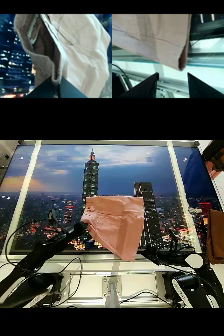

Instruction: Fold the clothes and pants, and hang the long-sleeved shirts on hangers.

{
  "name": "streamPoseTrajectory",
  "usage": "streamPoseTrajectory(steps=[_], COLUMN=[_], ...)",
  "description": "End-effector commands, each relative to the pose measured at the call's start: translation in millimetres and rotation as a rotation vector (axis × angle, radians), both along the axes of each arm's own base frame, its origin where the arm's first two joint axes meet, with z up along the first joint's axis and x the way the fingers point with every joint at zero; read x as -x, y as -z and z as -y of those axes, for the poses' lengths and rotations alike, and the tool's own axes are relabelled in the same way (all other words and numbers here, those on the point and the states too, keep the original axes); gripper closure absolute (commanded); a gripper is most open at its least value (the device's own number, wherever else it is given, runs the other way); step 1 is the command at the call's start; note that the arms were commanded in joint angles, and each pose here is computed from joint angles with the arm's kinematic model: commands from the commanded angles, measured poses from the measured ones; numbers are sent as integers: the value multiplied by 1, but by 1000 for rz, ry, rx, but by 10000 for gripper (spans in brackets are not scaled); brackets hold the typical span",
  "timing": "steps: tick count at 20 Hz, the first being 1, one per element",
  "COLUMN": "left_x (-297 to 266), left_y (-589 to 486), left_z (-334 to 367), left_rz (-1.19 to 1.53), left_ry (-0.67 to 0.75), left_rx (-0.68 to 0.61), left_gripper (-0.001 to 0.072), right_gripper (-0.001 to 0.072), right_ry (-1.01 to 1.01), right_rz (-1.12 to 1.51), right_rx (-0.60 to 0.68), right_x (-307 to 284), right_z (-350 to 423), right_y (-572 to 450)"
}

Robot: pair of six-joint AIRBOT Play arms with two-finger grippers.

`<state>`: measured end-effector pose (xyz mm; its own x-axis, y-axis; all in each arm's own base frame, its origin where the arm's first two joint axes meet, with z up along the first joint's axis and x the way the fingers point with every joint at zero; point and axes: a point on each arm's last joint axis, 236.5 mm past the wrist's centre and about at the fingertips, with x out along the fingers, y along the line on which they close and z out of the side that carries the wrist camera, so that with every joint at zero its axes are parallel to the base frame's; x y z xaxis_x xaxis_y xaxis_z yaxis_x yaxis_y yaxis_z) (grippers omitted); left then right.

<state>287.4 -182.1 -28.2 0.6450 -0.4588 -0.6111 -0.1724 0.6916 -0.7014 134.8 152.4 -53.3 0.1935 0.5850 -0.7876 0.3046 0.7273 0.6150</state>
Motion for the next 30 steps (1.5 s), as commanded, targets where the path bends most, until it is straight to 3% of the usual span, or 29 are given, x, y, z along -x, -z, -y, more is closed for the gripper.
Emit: streamPoseTrajectory(steps=[1,8,10,21,24,29,30], left_x=[5,17,18,18,18,18,18], left_y=[28,46,46,46,46,46,46], left_z=[8,28,29,29,29,29,29], left_rz=[-78,-129,-129,-129,-129,-129,-128], left_ry=[-19,-3,2,3,3,3,3], left_rx=[2,17,16,16,16,16,16], left_gripper=[693,693,693,692,692,692,692], right_gripper=[301,299,231,242,352,688,703], right_ry=[10,62,84,205,235,232,205], right_rz=[-93,-195,-207,-346,-331,-244,-209], right_rx=[42,-3,9,12,-11,5,7], right_x=[8,4,0,-10,-18,-34,-40], right_z=[7,-2,0,0,-3,2,1], right_y=[21,32,39,74,72,72,68])
